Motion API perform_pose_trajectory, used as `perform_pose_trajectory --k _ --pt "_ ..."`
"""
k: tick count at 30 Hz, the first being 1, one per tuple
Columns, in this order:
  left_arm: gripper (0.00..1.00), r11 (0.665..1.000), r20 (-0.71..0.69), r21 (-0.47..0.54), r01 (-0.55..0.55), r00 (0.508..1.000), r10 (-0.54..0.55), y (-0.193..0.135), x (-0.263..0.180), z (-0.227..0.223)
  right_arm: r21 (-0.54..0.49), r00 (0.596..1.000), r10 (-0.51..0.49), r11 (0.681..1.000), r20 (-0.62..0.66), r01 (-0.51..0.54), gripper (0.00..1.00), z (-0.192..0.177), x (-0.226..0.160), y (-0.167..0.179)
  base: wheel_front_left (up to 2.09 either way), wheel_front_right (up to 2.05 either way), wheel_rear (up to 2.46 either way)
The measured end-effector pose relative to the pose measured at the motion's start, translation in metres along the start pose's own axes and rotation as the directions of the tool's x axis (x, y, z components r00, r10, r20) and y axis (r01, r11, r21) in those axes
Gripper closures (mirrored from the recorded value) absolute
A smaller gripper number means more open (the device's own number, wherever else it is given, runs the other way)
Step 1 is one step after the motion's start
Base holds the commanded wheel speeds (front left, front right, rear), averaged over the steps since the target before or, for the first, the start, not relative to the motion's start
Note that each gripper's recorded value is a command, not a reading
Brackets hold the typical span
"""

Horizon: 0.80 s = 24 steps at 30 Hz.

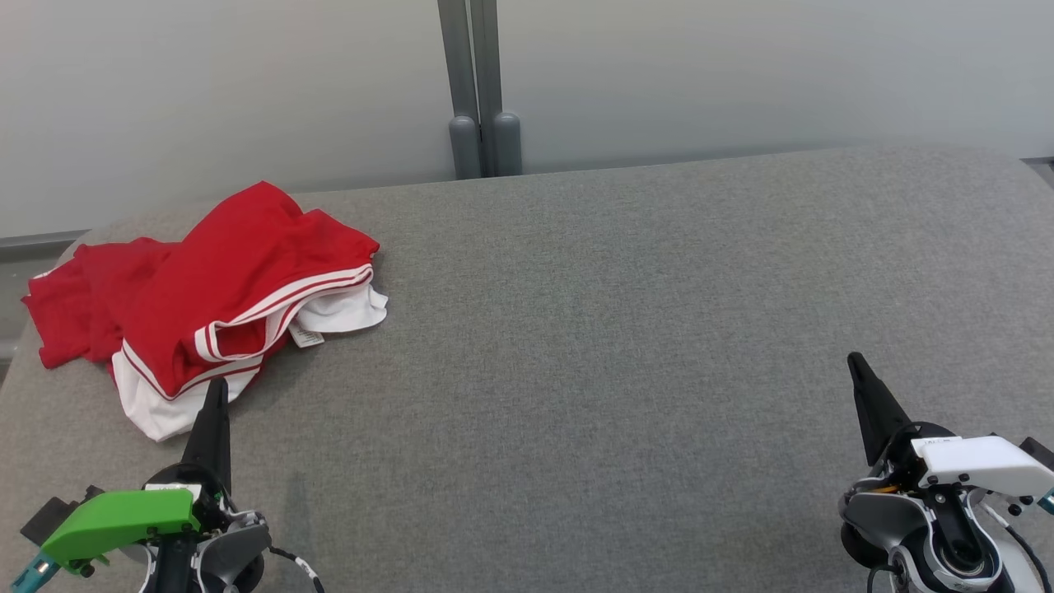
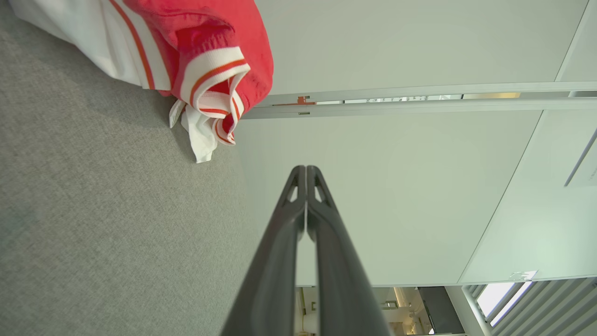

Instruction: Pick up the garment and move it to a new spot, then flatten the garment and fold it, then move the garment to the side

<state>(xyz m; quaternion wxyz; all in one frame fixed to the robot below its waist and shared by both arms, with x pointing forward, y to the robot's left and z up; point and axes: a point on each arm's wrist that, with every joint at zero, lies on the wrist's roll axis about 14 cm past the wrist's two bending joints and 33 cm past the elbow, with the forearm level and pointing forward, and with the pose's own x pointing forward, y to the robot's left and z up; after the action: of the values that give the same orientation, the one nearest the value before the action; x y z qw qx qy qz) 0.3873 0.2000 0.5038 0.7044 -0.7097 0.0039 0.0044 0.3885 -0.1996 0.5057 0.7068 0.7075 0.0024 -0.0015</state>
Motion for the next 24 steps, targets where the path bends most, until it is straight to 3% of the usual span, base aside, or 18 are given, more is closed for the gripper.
perform_pose_trajectory --k 24 --pt "1.00 1.000 0.000 0.000 0.000 1.000 0.000 0.0000 0.0000 0.0000 0.000 1.000 0.000 1.000 0.000 0.000 1.00 0.0000 0.0000 0.0000 0.00 0.00 0.00"
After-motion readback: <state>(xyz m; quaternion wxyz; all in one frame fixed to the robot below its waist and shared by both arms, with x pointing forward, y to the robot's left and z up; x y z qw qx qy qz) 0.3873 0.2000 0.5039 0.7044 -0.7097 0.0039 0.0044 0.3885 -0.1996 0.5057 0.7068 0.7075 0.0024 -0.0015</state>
